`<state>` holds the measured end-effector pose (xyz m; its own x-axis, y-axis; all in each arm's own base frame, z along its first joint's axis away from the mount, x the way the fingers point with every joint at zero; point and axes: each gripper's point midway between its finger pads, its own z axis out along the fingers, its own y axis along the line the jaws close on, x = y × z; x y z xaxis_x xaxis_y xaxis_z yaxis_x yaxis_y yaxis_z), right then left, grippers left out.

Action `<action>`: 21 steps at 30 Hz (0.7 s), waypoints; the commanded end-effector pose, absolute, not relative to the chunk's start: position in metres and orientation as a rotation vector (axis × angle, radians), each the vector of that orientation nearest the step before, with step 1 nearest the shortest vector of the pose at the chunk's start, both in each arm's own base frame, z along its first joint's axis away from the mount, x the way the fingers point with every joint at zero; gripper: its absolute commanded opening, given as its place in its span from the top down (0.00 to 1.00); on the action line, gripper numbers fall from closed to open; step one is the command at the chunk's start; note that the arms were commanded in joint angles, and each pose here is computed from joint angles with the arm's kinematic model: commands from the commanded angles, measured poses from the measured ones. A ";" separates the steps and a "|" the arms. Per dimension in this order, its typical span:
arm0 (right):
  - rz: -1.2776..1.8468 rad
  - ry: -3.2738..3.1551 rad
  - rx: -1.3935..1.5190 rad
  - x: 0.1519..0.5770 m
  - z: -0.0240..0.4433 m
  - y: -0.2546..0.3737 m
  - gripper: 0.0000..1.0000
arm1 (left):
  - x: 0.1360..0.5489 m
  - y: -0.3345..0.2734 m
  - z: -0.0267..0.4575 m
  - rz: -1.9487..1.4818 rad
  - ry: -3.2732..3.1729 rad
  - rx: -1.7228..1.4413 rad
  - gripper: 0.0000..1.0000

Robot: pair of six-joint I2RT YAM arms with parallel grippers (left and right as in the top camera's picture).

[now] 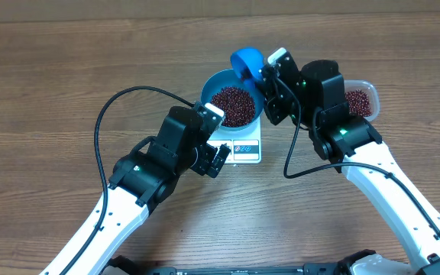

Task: Scoop item into bowl and weigh 150g on scale
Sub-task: 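Keep trickling beans from the scoop until the scale reads 150 g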

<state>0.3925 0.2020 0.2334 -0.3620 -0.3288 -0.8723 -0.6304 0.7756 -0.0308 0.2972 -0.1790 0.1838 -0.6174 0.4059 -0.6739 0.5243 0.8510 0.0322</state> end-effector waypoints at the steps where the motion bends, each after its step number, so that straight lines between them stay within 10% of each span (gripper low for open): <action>1: 0.389 1.988 -0.701 0.394 0.238 0.200 0.96 | 0.297 -0.180 0.182 -0.238 2.328 0.661 0.00; 21: 0.390 2.029 -0.708 0.390 0.229 0.198 0.96 | 0.297 -0.180 0.182 -0.238 2.328 0.661 0.01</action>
<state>0.3842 0.1986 0.2189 -0.4239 -0.3441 -0.8378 -0.6277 0.7785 -0.0022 0.2972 -0.1790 0.1838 -0.6174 0.4059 -0.6739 0.5245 0.8508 0.0319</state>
